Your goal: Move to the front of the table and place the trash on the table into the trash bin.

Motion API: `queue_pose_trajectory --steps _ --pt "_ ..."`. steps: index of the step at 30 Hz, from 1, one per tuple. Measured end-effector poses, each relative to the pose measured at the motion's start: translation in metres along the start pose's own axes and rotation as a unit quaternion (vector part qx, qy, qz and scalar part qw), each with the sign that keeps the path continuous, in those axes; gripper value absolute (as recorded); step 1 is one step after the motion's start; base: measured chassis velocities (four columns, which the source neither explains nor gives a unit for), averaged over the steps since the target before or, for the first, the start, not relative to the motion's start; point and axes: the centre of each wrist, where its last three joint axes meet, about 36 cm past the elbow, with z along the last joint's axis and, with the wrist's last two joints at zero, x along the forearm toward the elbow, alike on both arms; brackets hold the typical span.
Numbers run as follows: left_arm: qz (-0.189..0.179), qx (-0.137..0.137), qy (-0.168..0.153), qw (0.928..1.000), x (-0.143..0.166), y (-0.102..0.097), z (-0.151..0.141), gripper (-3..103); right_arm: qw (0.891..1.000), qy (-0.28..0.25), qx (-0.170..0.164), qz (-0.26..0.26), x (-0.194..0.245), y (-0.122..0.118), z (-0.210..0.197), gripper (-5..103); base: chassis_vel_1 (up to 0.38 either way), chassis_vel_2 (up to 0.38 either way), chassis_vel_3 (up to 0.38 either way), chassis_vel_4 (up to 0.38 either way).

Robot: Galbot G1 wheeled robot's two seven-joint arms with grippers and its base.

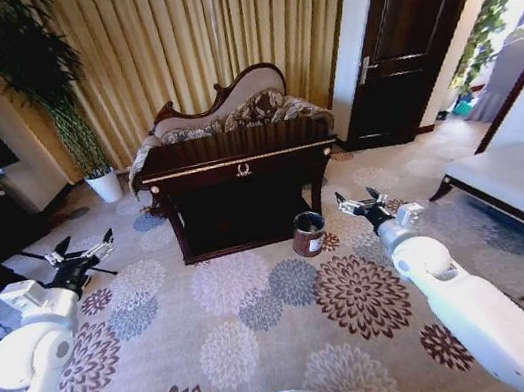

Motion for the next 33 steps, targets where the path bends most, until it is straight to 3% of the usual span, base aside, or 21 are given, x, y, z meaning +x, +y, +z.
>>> queue_pose_trajectory --steps 24,33 --pt "-0.026 0.017 -0.001 0.9995 0.014 -0.010 0.004 100 1.000 -0.003 0.012 -0.001 0.007 0.003 0.000 100 0.011 -0.006 -0.005 0.009" --pt "-0.029 0.029 0.000 0.9992 0.023 -0.010 -0.016 100 1.000 -0.005 0.001 0.003 0.020 0.009 -0.039 100 0.000 0.000 0.000 0.000"
